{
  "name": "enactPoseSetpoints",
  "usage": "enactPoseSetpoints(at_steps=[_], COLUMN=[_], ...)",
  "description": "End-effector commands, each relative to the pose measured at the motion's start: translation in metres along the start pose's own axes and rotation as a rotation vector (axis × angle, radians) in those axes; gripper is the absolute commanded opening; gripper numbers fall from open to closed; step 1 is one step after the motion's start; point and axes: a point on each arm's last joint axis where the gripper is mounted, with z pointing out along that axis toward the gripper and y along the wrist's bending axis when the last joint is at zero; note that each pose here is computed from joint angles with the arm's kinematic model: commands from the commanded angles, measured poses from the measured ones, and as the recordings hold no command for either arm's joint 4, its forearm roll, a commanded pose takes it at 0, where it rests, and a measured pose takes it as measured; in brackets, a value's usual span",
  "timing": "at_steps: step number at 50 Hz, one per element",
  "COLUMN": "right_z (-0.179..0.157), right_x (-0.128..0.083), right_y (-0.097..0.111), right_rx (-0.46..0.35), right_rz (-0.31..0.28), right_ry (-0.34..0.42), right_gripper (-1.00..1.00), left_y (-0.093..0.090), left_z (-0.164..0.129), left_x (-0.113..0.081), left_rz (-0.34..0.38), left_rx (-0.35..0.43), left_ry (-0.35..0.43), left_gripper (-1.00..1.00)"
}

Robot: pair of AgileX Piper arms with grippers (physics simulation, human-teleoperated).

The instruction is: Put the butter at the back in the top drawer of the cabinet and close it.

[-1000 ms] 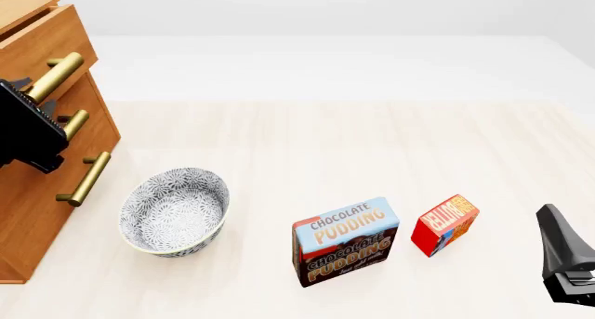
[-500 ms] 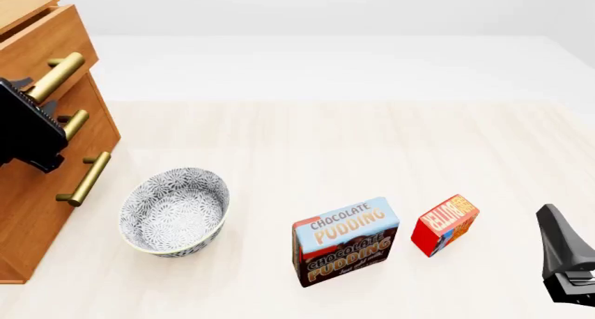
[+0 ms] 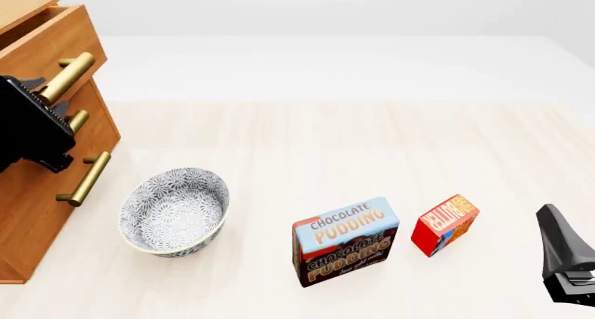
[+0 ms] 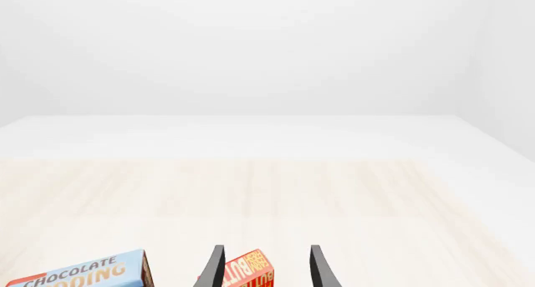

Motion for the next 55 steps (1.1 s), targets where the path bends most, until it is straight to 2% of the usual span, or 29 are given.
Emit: enactPoseSetpoints(at_steps=[1,27,55], right_z=[0.000,0.000,0.000], right_x=[0.000,0.000,0.000], right_y=[0.000,0.000,0.000], right_rx=[0.000,0.000,0.000], right_rz=[0.000,0.000,0.000], right_ry=[0.000,0.000,0.000], right_gripper=[1.00,1.00,1.00], left_y=[-0.002,-0.007,0.009], left_z=[0.006,-0.005,-0.023], left_x=[-0.011,-0.019,-0.030], left_rz=[-0.009,-0.023,-0.042], left_rx=[0.019,0.049,0.043], left_ry=[-0.038,-0.076,-0.104], left_gripper=[-1.00,-1.00,-1.00])
